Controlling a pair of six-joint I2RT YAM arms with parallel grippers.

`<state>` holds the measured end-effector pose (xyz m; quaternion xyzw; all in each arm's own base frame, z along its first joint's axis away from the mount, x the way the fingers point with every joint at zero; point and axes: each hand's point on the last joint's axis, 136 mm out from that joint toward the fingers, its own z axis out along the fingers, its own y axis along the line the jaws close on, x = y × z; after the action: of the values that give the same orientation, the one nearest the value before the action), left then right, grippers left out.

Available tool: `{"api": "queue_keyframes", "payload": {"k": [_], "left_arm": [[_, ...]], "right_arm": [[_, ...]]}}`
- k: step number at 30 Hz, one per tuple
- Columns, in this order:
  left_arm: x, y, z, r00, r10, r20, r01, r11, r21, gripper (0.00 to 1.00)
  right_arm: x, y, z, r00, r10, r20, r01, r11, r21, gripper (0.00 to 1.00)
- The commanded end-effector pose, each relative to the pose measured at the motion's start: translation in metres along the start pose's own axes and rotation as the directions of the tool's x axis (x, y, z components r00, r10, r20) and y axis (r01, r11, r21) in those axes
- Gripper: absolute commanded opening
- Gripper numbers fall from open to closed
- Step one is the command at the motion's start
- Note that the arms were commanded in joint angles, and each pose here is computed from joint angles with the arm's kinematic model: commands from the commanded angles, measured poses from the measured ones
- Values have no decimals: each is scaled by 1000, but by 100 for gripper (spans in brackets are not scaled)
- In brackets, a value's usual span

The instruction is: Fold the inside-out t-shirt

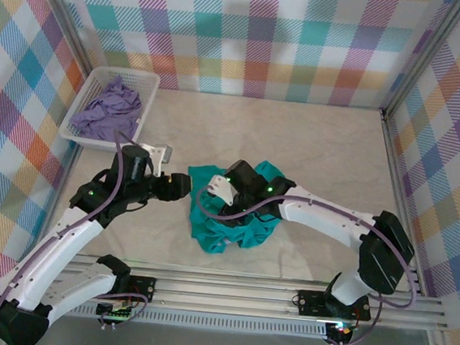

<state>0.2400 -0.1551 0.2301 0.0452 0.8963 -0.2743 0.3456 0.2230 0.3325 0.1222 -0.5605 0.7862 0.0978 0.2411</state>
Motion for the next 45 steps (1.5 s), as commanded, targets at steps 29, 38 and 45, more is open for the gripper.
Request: {"api": "queue_keyframes", "payload": {"k": [29,38,45], "left_arm": [[53,-91,39,919,382,103,-394,907,152,70],[60,-128,94,741,670,36,-665,741,-89,72],[66,-129,128,698,715,-39,-701,670,-245,71]], "right_arm": [[-52,-113,-62,529,845,81,-711,493,-501,0],[-49,-126,-39,452,892,-1,-767,388,-512,0],[-48,-128,-31,446,895,-24,-767,368,-526,0]]}}
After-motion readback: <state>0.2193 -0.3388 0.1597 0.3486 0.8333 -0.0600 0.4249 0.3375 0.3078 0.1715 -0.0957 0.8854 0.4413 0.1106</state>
